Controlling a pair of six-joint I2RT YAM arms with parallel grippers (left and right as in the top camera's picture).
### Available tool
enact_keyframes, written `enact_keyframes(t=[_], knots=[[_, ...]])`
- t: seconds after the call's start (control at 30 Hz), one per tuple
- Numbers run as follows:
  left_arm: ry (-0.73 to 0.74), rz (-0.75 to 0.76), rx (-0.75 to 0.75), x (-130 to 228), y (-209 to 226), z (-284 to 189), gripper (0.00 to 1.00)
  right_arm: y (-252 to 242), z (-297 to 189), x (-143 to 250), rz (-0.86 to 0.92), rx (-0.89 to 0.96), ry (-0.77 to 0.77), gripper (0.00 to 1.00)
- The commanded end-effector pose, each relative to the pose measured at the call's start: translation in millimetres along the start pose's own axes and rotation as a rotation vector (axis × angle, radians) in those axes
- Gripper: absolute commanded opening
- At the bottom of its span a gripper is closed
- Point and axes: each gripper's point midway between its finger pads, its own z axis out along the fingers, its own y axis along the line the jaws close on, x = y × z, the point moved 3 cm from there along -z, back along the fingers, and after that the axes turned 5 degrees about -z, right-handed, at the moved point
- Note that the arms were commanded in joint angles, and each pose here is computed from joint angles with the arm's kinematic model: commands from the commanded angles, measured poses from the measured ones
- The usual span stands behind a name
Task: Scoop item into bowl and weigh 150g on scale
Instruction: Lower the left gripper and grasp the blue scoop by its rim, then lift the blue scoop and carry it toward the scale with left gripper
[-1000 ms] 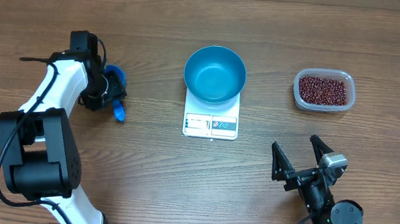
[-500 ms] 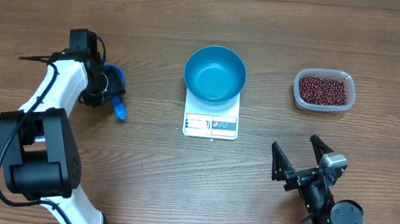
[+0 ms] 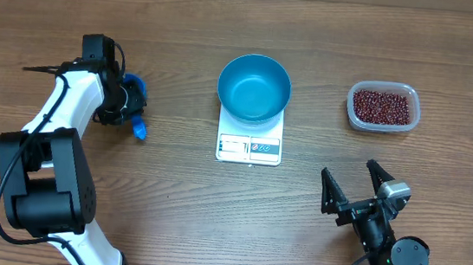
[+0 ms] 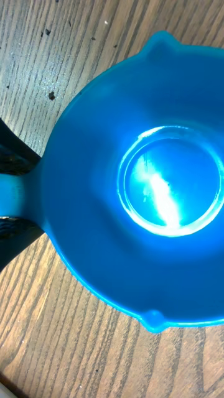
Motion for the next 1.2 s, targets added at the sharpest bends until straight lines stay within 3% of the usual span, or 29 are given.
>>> enact_keyframes(t=[0.0, 0.17, 0.27, 0.6, 0.87, 1.17], knots=[[0.007, -0.014, -0.005, 1.3, 2.8, 3.2, 0.22, -1.8, 0.0, 1.7, 0.003, 0.009, -0.005, 1.00], [0.006, -0.014, -0.004, 1.1, 2.6, 3.2, 0.14, -1.8, 0.0, 1.7, 0.003, 0.009, -0.005, 1.00], [0.004, -0.014, -0.003, 0.7, 2.4, 3.2, 0.04, -1.8, 0.0, 1.7, 0.003, 0.009, -0.005, 1.00], [0.041, -0.013, 0.079, 4.9, -10.2, 0.3, 0.04, -1.8, 0.0, 1.7, 0.003, 0.009, -0.005, 1.00], [0.032, 0.005, 0.236, -3.6, -48.1, -46.8, 0.04, -1.8, 0.0, 1.7, 0.003, 0.009, -0.005, 1.00], [-0.100, 0.170, 0.377, 18.1, -123.7, -134.0, 0.04, -1.8, 0.0, 1.7, 0.003, 0.009, -0.005, 1.00]])
